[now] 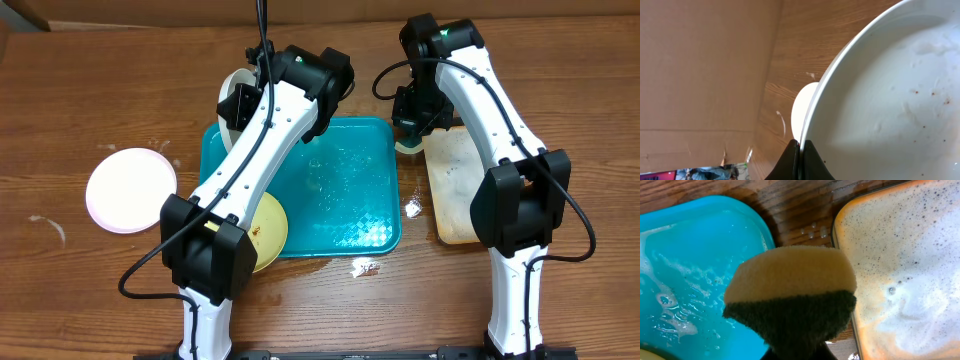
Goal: Clean dirty plates on tray and stack at the side
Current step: 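Lower the white plate onto the plate stack left of the tray, release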
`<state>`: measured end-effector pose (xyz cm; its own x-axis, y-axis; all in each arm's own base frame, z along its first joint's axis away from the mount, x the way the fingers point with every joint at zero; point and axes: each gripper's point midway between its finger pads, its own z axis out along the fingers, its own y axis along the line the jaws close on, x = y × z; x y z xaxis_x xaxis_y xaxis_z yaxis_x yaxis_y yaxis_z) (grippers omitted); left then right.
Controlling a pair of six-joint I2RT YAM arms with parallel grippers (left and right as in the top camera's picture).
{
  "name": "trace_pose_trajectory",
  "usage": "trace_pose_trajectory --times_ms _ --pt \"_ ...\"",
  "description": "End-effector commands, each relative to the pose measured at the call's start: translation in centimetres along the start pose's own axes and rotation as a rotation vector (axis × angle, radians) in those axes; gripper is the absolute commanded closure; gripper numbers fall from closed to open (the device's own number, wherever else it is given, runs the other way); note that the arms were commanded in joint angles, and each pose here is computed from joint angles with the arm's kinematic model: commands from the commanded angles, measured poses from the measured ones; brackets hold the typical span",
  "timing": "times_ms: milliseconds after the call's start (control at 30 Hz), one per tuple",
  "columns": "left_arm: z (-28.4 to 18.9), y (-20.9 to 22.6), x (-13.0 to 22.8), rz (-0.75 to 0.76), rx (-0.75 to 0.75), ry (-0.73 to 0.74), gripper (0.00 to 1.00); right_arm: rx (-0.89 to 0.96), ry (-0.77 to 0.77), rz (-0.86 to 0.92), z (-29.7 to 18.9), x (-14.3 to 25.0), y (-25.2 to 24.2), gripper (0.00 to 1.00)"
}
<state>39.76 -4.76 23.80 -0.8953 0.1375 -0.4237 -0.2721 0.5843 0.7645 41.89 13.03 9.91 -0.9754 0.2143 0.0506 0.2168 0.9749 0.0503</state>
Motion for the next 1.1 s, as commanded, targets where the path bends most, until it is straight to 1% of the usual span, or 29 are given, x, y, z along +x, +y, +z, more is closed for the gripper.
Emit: trace_pose_trajectory --times_ms 0,67,133,300,367,433,467,567,667,733,800,867,1067 --pt "0.2 -0.1 0.2 -0.023 0.02 0.022 0.96 -0.028 -0.04 -0.007 -1.7 -0.3 0.4 0.96" --pt "0.5 -0.5 0.8 -0.028 0.059 0.066 0.96 -0.027 -0.038 -0.007 -1.7 -0.2 0.4 0.96" --pt "1.3 -1.0 1.8 -0.048 0.115 0.144 0.96 -0.027 -0.037 -0.006 -1.7 -0.2 0.4 0.96" --pt "3.5 -2.5 4.1 -0.162 0.289 0.377 0.96 -0.022 -0.029 -0.006 -1.7 0.0 0.3 0.96" --pt "4.1 -2.8 4.4 -0.196 0.355 0.436 0.96 -0.02 -0.025 -0.006 -1.7 0.1 0.2 0.96" --pt "4.4 -3.1 4.3 -0.223 0.431 0.469 0.96 -0.019 -0.023 -0.006 -1.7 0.1 0.2 0.96" --pt "4.4 -3.3 3.9 -0.232 0.495 0.474 0.96 -0.019 -0.023 -0.006 -1.7 0.1 0.2 0.96" --pt "3.8 -3.4 2.2 -0.282 0.677 0.448 0.96 -0.019 -0.022 -0.006 -1.7 0.1 0.2 0.96" --pt "3.4 -1.7 0.6 -0.381 0.81 0.415 0.96 -0.019 -0.022 -0.005 -1.7 0.1 0.2 0.96" --pt "4.1 0.5 0.3 -0.445 0.829 0.406 0.96 -0.019 -0.021 -0.005 -1.7 0.2 0.2 0.96" --pt "5.3 2.8 0.8 -0.488 0.811 0.412 0.96 -0.018 -0.019 -0.005 -1.7 0.2 0.1 0.96" --pt "6.6 5.4 2.0 -0.55 0.799 0.45 0.95 -0.016 -0.016 -0.005 -1.7 0.3 0.1 0.96" --pt "8.8 10.0 4.4 -0.637 0.857 0.49 0.96 -0.011 0.001 -0.004 -1.7 0.7 0.0 0.96"
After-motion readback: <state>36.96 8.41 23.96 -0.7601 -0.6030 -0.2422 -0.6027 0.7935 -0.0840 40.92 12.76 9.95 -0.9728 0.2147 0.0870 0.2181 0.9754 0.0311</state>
